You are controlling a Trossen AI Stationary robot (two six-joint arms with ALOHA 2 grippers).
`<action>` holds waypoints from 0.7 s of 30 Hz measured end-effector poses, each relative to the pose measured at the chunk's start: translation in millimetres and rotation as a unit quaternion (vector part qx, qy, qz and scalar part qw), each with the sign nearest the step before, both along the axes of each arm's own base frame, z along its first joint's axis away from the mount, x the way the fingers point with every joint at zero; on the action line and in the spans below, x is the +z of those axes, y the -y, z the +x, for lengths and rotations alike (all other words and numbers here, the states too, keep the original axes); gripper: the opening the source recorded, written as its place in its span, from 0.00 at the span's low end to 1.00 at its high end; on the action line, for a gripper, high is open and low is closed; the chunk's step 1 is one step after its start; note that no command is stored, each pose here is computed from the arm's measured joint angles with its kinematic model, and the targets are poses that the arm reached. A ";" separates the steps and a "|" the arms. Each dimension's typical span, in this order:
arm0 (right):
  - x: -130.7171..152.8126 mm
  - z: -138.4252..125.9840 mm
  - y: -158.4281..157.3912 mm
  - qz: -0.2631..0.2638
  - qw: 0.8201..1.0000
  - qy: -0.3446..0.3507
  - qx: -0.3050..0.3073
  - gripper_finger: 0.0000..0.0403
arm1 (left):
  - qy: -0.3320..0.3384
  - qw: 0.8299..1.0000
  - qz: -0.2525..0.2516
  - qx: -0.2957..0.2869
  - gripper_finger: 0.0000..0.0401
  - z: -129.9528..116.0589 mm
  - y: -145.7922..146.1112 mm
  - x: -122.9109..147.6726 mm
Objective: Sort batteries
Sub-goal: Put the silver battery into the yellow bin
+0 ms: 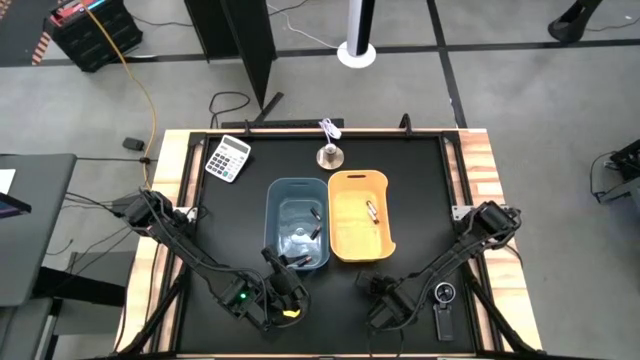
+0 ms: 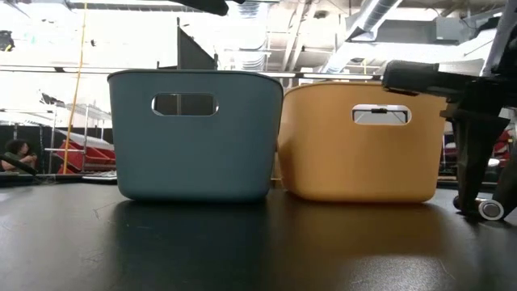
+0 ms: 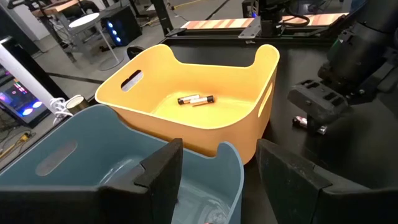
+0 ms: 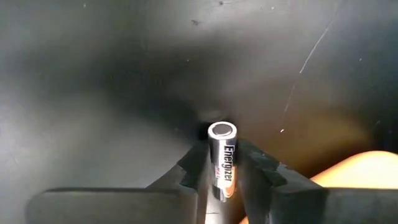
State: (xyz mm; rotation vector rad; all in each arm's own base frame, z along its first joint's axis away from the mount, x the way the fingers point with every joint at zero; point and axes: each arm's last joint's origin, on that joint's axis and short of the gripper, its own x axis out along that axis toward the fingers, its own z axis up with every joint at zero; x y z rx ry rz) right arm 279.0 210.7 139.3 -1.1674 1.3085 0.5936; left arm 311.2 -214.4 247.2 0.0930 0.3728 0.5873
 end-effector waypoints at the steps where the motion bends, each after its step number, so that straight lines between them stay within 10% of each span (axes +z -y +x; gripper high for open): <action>1: 0.0 -0.1 -0.3 0.005 1.000 -0.001 -0.005 0.23 | 0.000 1.000 0.000 0.000 0.50 0.0 0.0 0.0; 21: 2.1 -0.3 -14.6 0.065 0.996 0.040 -0.051 0.04 | -0.001 1.000 -0.005 -0.002 0.50 0.1 0.2 -0.2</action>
